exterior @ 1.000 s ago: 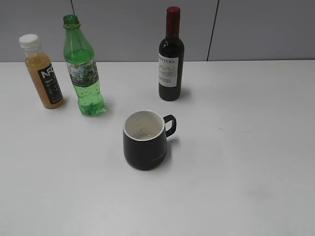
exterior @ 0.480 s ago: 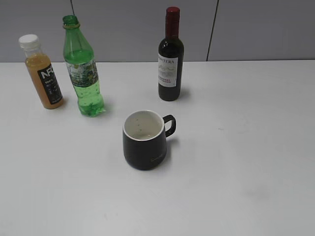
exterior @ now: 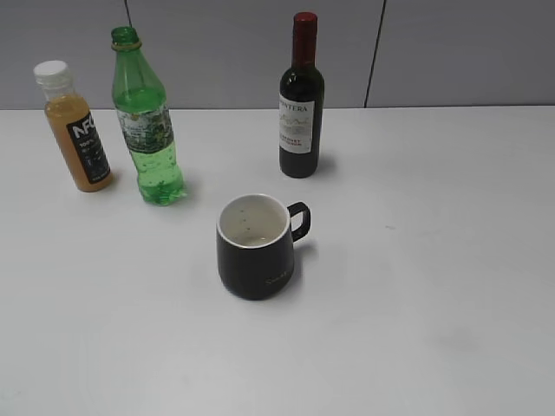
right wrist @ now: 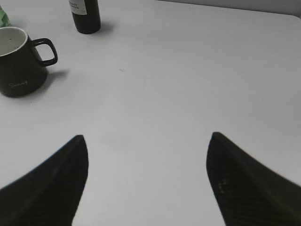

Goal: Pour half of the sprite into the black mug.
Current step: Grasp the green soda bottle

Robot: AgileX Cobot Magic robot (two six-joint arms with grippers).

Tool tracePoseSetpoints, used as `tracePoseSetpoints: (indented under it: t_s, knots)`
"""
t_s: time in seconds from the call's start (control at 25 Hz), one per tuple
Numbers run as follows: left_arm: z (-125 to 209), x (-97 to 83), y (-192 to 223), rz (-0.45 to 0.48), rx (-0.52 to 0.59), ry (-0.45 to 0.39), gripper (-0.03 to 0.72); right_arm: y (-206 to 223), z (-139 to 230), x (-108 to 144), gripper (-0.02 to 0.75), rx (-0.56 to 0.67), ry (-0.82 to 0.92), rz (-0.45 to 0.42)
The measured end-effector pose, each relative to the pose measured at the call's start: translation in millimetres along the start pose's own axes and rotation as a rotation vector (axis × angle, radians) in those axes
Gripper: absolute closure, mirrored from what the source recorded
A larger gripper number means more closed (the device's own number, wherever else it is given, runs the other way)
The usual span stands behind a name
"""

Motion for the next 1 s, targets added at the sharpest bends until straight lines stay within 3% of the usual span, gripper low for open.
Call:
tracePoseSetpoints:
  t_s: [0.44,0.68,1.0]
  knots:
    - [-39.5,-2.7,12.4,0.008,-0.191,0.034,0.097,0.1,0.1,0.0,0.146,0.0,0.0,0.0]
    - [-67.0,-0.8,43.4,-0.01,-0.224,0.017,0.097,0.1,0.1,0.0,0.146,0.001,0.0,0.0]
    - [-102.3,3.5,81.9,-0.033,-0.371,0.004,0.097,0.1,0.1,0.0,0.146,0.001,0.001,0.0]
Point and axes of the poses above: a point on each arm's last joint axis where the gripper is mounted, y pointing out along that axis toward the gripper, x along the wrist's bending axis when the last joint is at zero, z = x × y, the point moved 1 cm from there along y, pointing out along that axis toward the gripper, and after that the axes turned 13 degrees about -y, right-handed, at the moved point
